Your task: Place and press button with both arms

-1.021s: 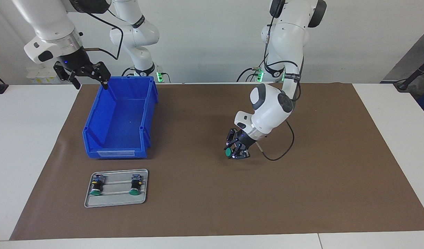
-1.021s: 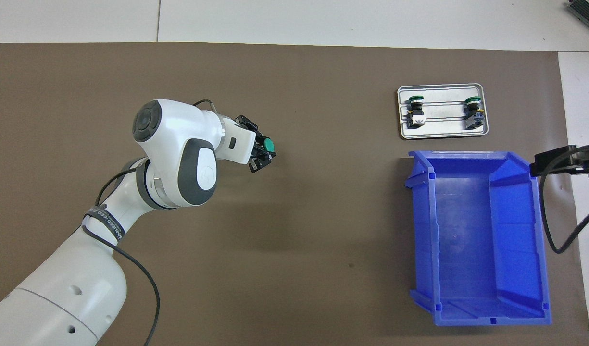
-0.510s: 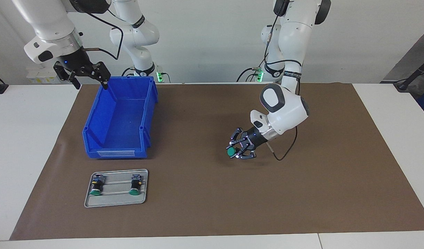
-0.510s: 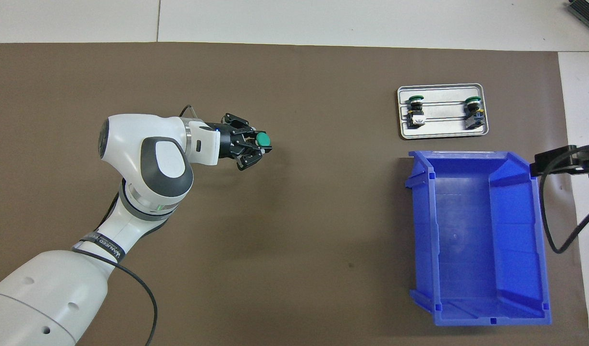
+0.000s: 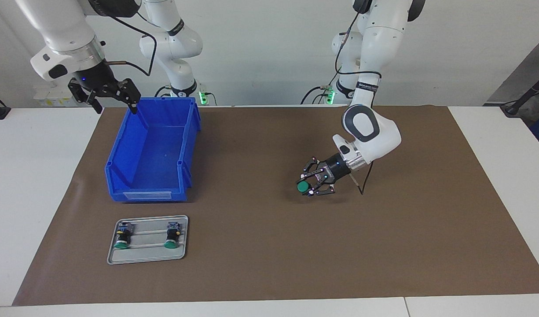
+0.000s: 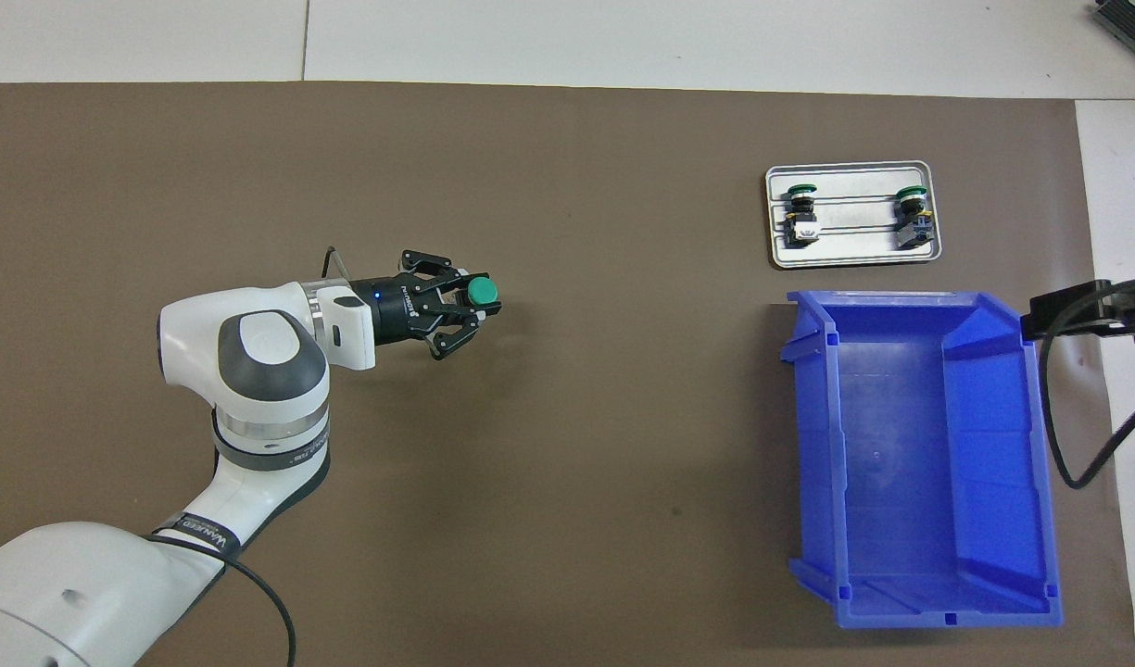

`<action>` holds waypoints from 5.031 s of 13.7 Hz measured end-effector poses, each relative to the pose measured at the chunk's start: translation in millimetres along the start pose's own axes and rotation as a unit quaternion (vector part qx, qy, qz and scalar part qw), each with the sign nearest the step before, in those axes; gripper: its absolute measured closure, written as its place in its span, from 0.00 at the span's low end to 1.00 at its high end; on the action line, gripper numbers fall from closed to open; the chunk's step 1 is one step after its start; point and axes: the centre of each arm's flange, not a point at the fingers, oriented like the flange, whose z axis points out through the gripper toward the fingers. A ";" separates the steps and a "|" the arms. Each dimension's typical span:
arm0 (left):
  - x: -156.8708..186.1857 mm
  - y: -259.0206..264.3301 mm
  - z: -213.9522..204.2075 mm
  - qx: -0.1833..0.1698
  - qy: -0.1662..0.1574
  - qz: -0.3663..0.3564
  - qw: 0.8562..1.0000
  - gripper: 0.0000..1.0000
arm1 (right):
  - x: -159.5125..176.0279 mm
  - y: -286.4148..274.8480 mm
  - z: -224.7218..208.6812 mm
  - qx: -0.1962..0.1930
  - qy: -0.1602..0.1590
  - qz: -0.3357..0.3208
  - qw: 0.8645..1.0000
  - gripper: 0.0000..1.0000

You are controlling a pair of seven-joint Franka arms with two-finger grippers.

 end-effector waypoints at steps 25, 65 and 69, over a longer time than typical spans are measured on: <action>-64.5 40.1 -14.3 -0.008 0.150 -0.061 0.987 0.60 | 0.0 0.0 0.0 0.000 0.000 0.000 1.000 0.00; -25.3 18.6 -17.0 0.037 0.145 -0.120 0.981 0.21 | 0.0 0.0 0.0 0.000 0.000 0.000 1.000 0.00; 32.6 39.2 -37.0 0.085 0.126 -0.160 0.975 0.21 | 0.0 0.0 -0.1 0.000 0.000 0.000 1.000 0.00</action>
